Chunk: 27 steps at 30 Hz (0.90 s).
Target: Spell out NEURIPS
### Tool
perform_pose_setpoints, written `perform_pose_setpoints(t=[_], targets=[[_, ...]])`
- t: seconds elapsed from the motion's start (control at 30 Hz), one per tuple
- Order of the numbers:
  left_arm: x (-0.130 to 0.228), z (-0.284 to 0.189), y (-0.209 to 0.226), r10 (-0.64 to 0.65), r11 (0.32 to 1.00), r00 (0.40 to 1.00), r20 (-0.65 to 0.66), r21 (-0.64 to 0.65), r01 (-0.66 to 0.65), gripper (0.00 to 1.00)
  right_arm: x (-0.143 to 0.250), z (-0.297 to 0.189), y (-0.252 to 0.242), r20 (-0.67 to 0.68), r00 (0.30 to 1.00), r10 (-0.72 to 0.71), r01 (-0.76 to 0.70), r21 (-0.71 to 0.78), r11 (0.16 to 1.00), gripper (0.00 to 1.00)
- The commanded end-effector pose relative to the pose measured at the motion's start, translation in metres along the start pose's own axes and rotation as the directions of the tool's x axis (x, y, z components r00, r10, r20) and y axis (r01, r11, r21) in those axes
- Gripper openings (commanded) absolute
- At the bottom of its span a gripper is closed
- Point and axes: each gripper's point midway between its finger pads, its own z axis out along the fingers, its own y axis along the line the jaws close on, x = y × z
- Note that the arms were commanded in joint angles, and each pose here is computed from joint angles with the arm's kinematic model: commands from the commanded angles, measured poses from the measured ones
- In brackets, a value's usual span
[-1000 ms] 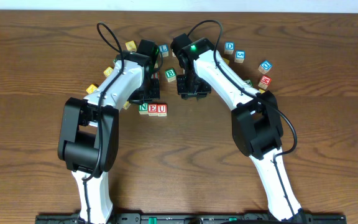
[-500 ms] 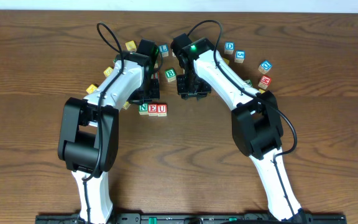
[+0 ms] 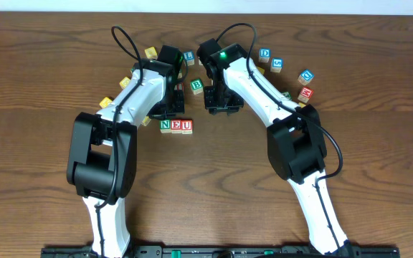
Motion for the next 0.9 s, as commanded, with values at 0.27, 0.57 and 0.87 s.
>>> perform_pose_setpoints(t=[0.27,0.57,0.87], targets=[[-0.036,-0.08,0.048,-0.142,0.99,0.977,0.162,0.039,0.137,0.07,-0.006,-0.008,-0.003,0.029,0.999,-0.019,0.019,0.008,1.0,0.38],[0.001,-0.078,0.083,-0.204,0.979,0.978,0.045,-0.011,0.204,0.08,-0.008,-0.008,-0.003,0.032,0.999,-0.016,0.016,0.006,1.0,0.38],[0.017,-0.029,0.073,-0.173,0.985,0.985,0.023,0.022,0.173,0.08,-0.008,-0.008,-0.005,0.031,0.999,-0.013,0.013,0.007,1.0,0.38]])
